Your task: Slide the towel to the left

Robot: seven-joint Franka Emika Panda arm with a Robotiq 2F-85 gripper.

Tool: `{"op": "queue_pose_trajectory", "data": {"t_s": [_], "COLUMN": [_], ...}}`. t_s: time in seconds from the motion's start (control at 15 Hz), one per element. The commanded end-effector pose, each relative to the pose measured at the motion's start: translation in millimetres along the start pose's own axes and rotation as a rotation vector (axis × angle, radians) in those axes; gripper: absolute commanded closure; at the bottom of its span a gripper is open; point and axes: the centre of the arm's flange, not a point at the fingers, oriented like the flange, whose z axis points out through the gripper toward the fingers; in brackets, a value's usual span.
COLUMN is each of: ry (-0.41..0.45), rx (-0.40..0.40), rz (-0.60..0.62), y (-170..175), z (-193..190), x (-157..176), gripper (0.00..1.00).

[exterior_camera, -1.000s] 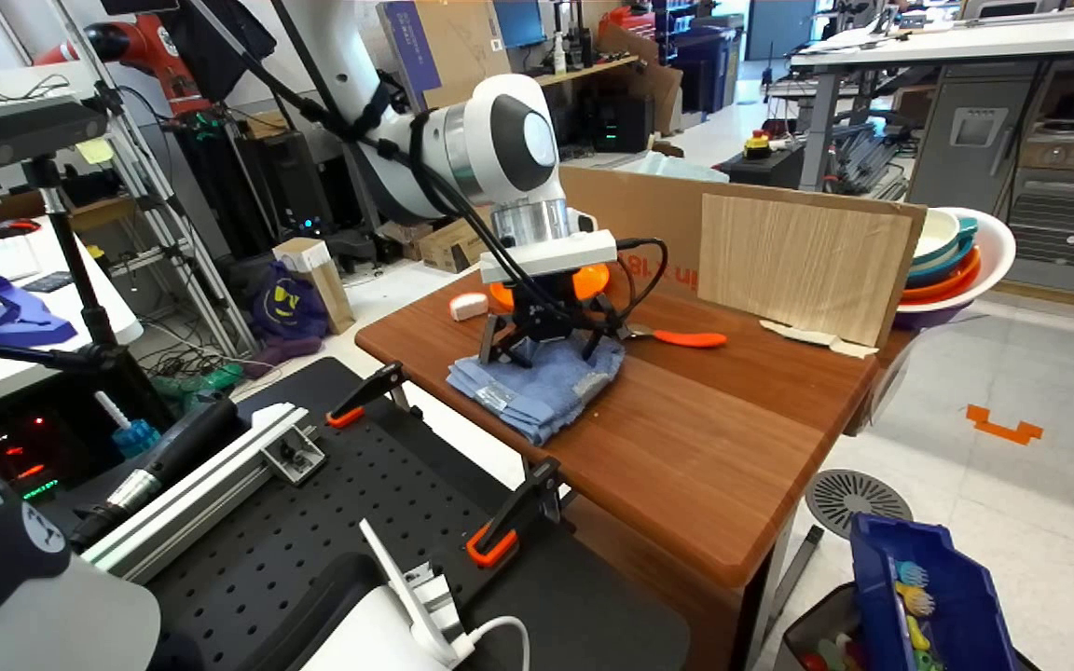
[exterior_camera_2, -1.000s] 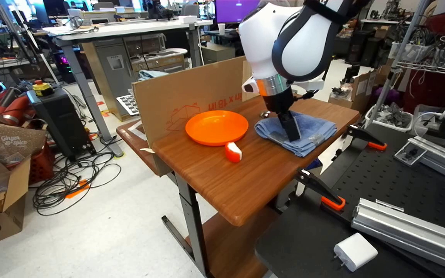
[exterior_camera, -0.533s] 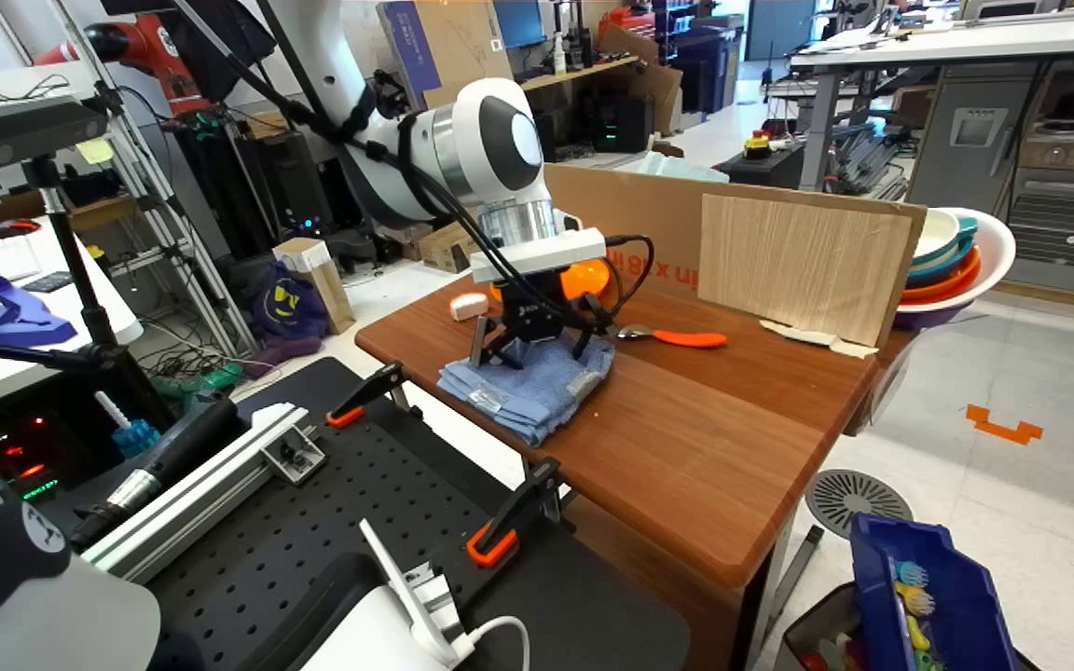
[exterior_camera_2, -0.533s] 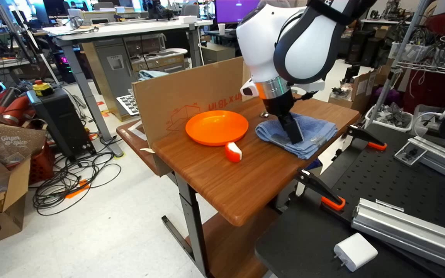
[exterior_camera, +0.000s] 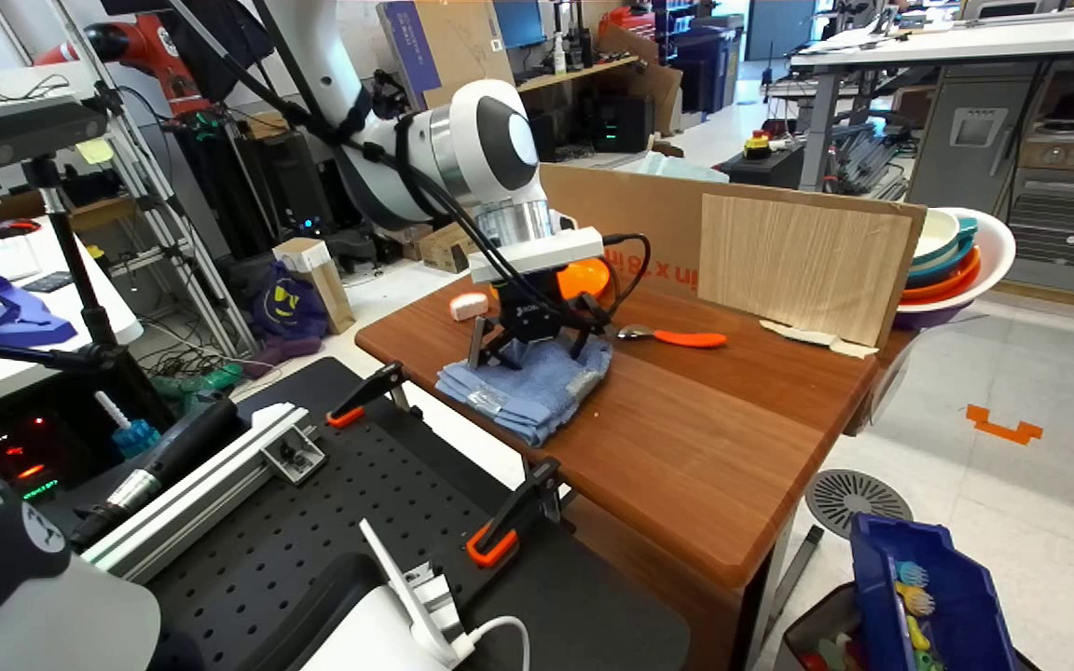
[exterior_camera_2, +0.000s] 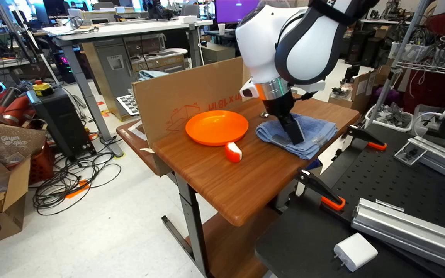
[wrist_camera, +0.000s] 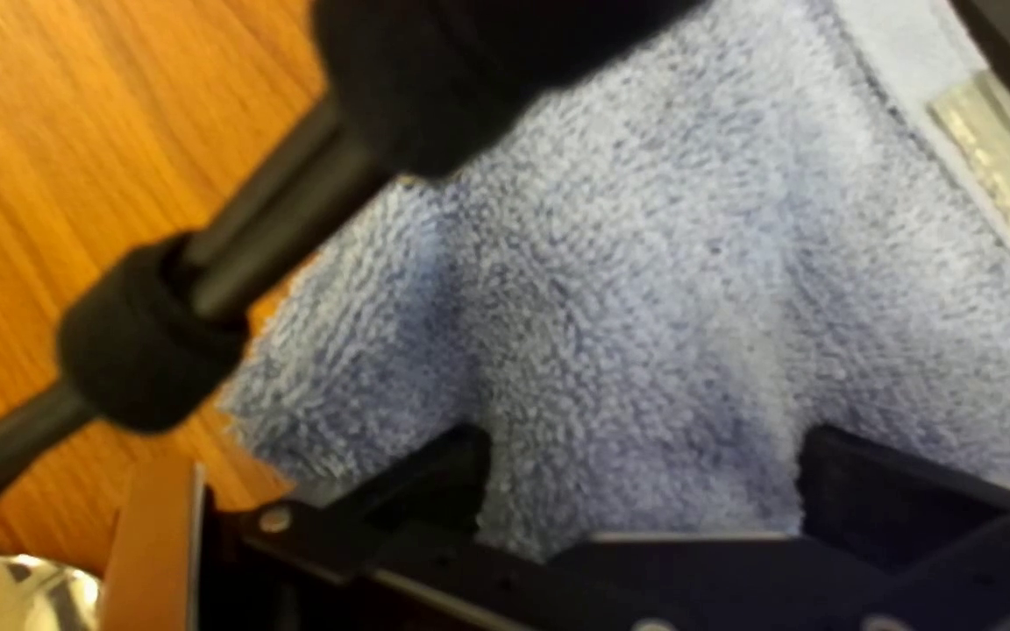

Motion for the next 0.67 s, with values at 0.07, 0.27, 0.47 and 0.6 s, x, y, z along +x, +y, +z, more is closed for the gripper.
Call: {"op": "queue_pose_trajectory", "data": {"t_s": [0.07, 0.27, 0.47, 0.6], "ry": [-0.004, 0.036, 0.069, 0.09], "rx": [0.021, 0.007, 0.005, 0.004], "rz": [-0.019, -0.015, -0.031, -0.034], "y": [-15.8, -23.8, -41.9, -52.9], "z": [23.5, -8.5, -29.8, -43.9], "x": [7.6, 14.2, 19.5, 20.5], "gripper": [0.0, 0.0, 0.0, 0.0]}}
